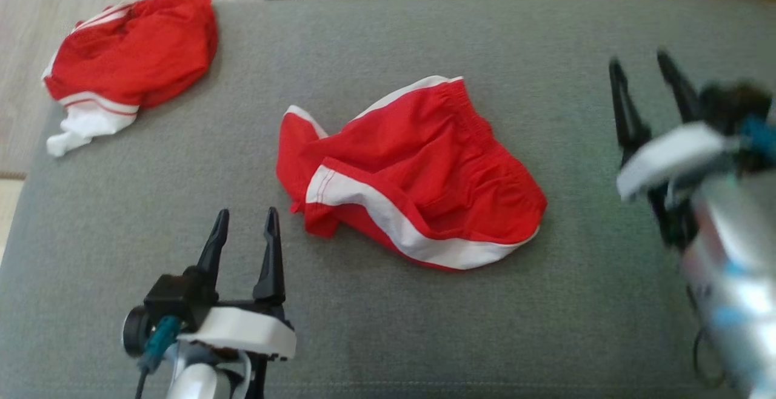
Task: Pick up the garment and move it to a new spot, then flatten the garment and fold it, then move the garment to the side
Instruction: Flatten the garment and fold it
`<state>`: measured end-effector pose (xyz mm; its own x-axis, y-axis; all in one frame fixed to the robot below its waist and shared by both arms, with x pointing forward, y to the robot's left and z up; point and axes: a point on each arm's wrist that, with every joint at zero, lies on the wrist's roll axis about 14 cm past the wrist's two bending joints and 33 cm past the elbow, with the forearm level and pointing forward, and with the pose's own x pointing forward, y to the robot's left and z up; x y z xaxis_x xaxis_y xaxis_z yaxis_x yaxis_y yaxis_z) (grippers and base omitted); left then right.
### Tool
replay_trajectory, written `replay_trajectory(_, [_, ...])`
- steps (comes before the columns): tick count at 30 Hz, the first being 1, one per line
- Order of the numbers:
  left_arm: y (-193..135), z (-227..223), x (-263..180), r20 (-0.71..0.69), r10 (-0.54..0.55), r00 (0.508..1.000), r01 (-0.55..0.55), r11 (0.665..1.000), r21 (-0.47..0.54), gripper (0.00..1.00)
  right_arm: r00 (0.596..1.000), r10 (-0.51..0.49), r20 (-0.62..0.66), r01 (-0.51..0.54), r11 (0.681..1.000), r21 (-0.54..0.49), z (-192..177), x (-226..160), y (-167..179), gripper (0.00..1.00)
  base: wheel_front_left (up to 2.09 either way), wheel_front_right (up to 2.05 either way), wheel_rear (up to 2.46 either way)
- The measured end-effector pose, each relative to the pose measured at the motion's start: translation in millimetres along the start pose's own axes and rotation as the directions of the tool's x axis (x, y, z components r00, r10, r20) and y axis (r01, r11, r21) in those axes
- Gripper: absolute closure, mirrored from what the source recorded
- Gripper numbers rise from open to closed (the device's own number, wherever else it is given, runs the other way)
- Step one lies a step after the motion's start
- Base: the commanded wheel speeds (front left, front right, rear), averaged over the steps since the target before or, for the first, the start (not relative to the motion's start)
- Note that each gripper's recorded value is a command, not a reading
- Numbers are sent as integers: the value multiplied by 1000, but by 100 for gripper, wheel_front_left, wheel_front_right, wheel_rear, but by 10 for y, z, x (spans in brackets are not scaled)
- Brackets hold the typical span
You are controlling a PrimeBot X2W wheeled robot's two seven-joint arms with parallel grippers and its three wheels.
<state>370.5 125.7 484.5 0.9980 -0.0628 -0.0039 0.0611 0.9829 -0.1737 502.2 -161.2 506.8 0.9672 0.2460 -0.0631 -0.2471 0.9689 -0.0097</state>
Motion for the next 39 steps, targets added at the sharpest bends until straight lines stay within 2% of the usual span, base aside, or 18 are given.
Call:
replay_trajectory(6, [-18, 64, -21, 20, -15, 1000, 15, 1000, -1, 0, 999, -35, 17, 35, 999, 30, -226, -464, 191, 0, 0, 0, 0])
replay_trajectory(12, [50, 15, -171, 3, 7, 1000, -7, 1000, -1, 0, 998, -45, 48, 43, 998, 47, -247, -741, 422, 0, 0, 0, 0])
replay_trajectory(19, [68, -9, -320, -5, 16, 1000, -16, 1000, -2, 0, 998, -51, 42, 49, 998, 49, -322, -992, 523, 0, 0, 0, 0])
replay_trajectory(28, [72, -1, -446, -1, 20, 1000, -20, 1000, -3, 0, 998, -15, 61, 10, 996, 87, -286, -1107, 704, 0, 0, 0, 0])
replay_trajectory(39, [25, -6, -452, -2, 5, 1000, -5, 1000, -4, 0, 998, -24, 56, 18, 995, 101, -304, -1141, 690, 0, 0, 0, 0])
